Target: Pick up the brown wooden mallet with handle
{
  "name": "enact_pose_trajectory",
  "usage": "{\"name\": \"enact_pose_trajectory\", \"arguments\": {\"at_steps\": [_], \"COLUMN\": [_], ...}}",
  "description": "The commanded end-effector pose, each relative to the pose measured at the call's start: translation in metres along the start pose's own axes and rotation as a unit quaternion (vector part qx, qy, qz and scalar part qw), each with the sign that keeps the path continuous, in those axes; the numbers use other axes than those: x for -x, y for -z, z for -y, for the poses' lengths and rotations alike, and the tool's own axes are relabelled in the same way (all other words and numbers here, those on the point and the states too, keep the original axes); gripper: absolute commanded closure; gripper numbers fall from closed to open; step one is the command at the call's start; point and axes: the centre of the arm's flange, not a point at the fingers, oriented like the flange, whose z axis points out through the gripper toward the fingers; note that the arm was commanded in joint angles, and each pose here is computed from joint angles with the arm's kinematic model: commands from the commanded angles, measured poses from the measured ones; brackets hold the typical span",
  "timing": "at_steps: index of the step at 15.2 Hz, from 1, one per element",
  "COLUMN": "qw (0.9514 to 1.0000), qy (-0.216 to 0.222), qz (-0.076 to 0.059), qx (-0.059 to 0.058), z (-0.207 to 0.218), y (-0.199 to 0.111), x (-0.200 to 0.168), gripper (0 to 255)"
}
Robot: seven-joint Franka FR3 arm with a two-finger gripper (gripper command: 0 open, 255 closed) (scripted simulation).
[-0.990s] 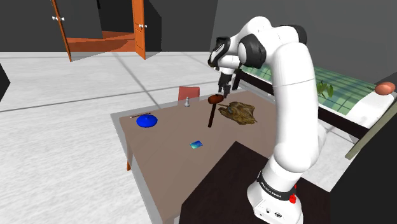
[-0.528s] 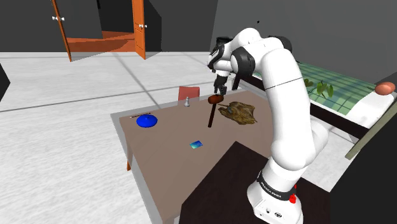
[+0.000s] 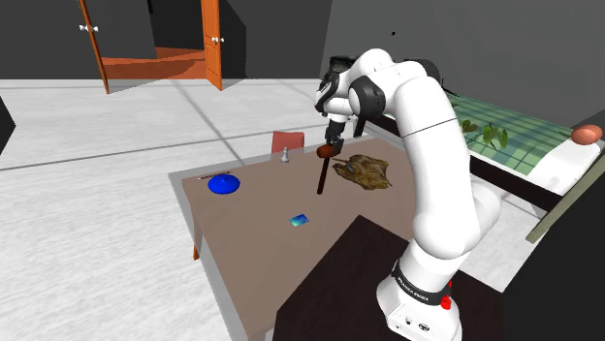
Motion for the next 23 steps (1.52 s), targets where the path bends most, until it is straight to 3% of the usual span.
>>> {"name": "enact_pose_trajectory", "arguments": {"at_steps": [1, 8, 23], "qw": [1.0, 1.0, 1.0], "qy": [0.0, 0.0, 0.0], "qz": [0.0, 0.0, 0.0], "qx": [-0.001, -0.001, -0.001], "z": [0.0, 0.0, 0.001], "y": [-0.001, -0.001, 0.078], "x": [0.0, 0.0, 0.0], "gripper": [255, 255, 255]}}
